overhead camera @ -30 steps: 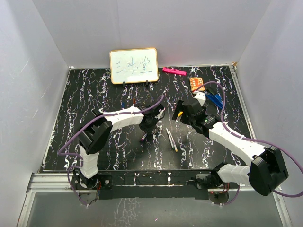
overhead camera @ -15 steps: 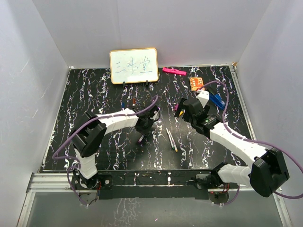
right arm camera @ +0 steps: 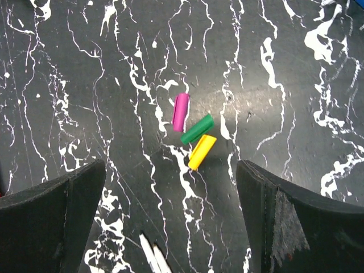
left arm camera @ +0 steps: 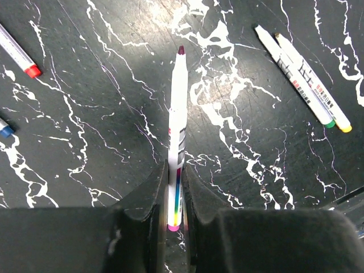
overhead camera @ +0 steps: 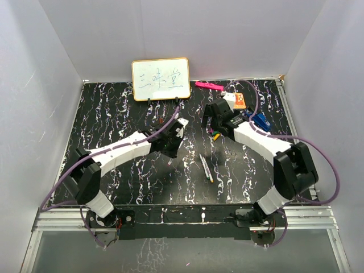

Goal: Insert the pens into the pen caps

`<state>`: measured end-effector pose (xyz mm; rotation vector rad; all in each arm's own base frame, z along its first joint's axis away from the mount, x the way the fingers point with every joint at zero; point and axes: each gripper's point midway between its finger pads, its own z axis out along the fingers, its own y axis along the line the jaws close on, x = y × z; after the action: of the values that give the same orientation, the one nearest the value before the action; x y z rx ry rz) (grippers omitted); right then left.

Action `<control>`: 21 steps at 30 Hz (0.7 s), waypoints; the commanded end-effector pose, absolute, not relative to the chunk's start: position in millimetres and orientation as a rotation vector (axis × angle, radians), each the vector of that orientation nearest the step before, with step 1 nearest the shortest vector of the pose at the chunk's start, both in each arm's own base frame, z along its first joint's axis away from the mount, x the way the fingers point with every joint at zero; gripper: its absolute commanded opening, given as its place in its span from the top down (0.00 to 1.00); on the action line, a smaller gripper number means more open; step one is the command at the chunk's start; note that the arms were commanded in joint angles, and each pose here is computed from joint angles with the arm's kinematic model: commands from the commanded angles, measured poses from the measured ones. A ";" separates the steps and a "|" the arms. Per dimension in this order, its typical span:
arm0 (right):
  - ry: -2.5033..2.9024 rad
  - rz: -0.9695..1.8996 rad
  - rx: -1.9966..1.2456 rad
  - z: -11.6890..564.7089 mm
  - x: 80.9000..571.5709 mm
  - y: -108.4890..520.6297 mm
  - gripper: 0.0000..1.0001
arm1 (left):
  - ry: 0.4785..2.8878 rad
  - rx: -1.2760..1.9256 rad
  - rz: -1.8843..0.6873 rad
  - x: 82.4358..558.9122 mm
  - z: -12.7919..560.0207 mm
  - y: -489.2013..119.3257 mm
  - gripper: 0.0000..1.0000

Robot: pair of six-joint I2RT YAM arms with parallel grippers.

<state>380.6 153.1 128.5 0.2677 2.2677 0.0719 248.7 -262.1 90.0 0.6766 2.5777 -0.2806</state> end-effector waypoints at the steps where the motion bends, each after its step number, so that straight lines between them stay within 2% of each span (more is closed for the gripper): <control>1: 2.234 0.135 0.201 150.2 409.0 166.5 0.02 | 2.551 0.655 -0.384 238.2 98.8 -264.0 1.00; 14: 2.298 0.138 0.130 101.4 419.2 173.1 0.07 | 2.315 0.521 -0.616 240.9 135.8 -275.3 1.00; 21: 2.332 0.119 0.132 79.8 425.9 175.6 0.07 | 2.242 0.466 -0.660 242.4 149.2 -273.5 1.00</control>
<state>410.1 169.9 73.0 0.1340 2.3797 0.0913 237.2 -269.7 129.6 0.5202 2.3237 -0.5942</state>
